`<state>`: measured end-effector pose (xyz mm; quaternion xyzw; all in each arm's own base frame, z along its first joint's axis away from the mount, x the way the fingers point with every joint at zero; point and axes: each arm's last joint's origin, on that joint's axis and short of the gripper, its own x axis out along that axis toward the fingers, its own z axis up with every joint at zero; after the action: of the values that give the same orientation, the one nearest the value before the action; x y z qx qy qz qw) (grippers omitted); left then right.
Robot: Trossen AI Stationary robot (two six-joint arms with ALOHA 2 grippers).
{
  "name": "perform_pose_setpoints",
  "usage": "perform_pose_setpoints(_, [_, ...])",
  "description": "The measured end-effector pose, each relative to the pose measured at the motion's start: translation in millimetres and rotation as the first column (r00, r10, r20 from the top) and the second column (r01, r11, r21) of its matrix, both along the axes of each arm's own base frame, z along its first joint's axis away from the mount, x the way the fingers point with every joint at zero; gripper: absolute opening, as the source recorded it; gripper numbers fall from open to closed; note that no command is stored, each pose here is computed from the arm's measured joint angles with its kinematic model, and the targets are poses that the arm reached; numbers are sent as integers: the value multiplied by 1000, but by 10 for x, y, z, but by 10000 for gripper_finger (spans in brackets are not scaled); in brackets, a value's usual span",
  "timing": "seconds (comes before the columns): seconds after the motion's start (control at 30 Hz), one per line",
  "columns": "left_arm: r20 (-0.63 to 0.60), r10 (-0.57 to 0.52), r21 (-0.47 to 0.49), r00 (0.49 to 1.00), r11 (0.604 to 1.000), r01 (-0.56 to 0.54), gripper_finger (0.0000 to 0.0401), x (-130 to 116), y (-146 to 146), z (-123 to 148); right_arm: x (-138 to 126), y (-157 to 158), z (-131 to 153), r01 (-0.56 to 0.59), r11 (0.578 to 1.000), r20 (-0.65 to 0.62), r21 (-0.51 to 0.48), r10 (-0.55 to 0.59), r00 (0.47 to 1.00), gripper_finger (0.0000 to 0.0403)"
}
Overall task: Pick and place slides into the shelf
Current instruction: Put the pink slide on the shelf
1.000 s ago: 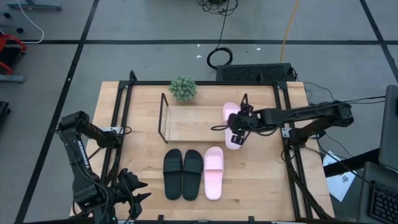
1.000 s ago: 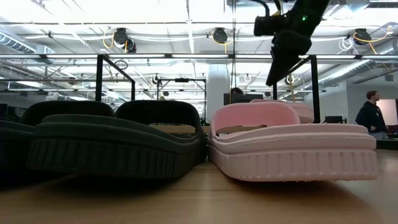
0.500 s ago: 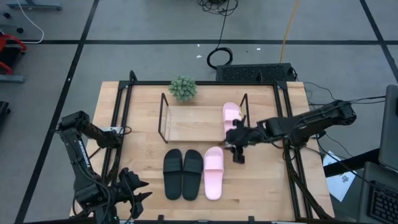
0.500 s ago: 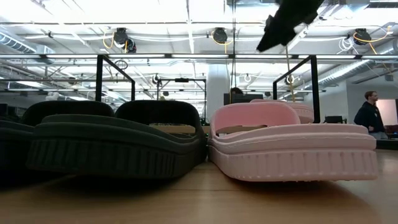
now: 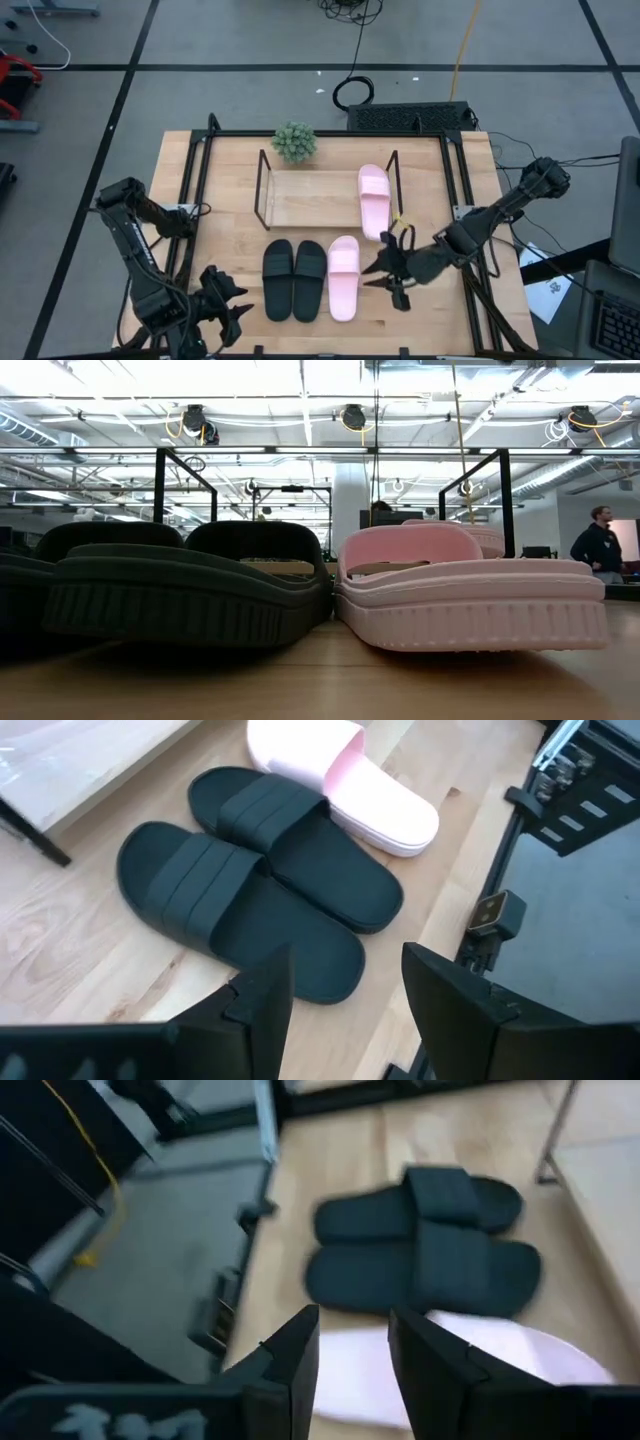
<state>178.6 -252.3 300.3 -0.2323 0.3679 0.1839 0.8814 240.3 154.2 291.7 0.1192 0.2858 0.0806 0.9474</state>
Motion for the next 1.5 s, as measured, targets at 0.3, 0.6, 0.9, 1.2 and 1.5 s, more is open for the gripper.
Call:
perform_pose_setpoints(0.3, [109,-115,44,987,993,111,188,363,36,89,19,194,297,-67,990,298,120,29,954,111])
perform_pose_setpoints(0.6, [244,-199,123,949,977,174,188,796,190,240,30,223,474,-111,984,463,136,36,885,111])
perform_pose_setpoints(0.9, [338,-411,299,847,900,317,188,1061,265,470,9,255,512,-129,979,492,159,35,870,111])
perform_pose_setpoints(1.2, [387,-518,462,763,825,325,188,1137,285,1181,-26,228,771,-140,986,710,93,33,704,111])
perform_pose_setpoints(1.5, [43,-532,568,845,709,418,188,1652,-29,980,-416,-69,1257,-48,999,878,-17,38,477,111])
